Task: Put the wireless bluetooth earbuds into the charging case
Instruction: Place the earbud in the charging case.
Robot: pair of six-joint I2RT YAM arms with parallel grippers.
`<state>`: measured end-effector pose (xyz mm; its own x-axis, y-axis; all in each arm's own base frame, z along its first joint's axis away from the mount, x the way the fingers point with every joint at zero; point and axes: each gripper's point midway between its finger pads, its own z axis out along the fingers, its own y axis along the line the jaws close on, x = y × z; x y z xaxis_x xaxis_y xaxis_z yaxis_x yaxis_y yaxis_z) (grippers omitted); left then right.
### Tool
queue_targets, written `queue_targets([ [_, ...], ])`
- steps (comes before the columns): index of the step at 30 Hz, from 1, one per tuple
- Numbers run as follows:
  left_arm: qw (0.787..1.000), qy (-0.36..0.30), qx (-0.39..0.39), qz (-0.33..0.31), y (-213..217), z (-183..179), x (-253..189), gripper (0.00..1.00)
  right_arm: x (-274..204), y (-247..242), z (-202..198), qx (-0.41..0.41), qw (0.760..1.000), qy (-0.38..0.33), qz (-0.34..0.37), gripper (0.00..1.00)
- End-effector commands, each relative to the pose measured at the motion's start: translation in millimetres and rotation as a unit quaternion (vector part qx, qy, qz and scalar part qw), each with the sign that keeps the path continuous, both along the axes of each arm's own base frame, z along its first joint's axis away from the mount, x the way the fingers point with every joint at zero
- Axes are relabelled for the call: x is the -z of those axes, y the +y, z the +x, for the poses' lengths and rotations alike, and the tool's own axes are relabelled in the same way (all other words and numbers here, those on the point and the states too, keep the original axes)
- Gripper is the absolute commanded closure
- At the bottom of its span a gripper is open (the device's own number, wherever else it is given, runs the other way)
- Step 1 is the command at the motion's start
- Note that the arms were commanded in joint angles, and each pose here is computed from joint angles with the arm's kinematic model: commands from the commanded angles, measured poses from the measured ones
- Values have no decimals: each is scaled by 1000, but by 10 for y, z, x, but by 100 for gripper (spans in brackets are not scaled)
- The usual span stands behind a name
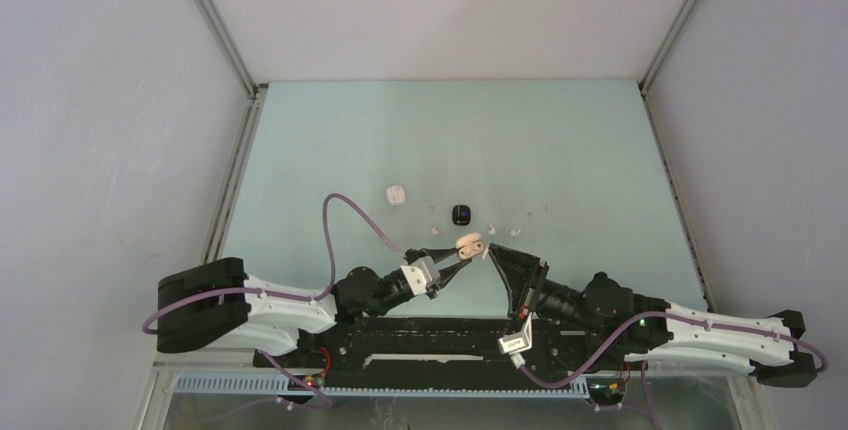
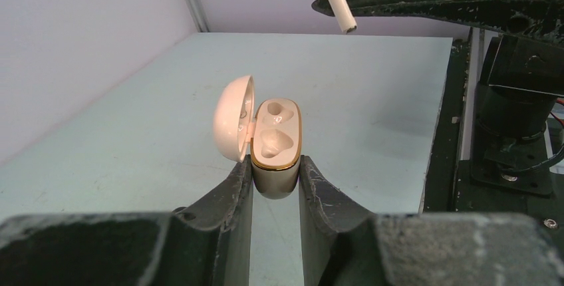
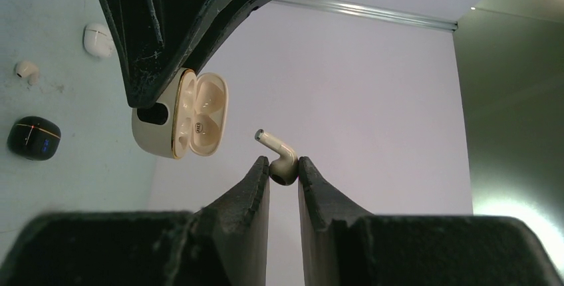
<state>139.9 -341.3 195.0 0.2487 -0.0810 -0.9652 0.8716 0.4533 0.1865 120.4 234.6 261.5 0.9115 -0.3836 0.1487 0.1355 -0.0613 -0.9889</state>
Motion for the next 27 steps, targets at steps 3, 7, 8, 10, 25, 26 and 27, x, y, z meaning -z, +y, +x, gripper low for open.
queue_targets([
  [3, 1000, -12, 4, -25, 12, -8, -134, 100, 1, -14, 11, 3, 1000, 13, 8, 100],
  [7, 1000, -13, 4, -24, 14, -8, -128, 100, -180, -12, 12, 1, 996, 73, 52, 100],
  [8, 1000, -13, 3, -24, 17, -7, -124, 100, -175, -6, -1, -1, 991, 121, 57, 100],
  [10, 1000, -12, 3, -23, 16, -6, -120, 100, -308, 4, -41, -9, 981, 182, 73, 100],
  [25, 1000, -13, 2, -22, 13, -1, -117, 100, -276, 3, -86, -10, 973, 224, 58, 100],
  [26, 1000, -13, 2, -21, 13, -1, -112, 100, -272, 0, -77, -7, 973, 222, 57, 100],
  [27, 1000, -13, 3, -22, 12, -2, -114, 100, -278, -9, -69, -5, 974, 219, 57, 100],
])
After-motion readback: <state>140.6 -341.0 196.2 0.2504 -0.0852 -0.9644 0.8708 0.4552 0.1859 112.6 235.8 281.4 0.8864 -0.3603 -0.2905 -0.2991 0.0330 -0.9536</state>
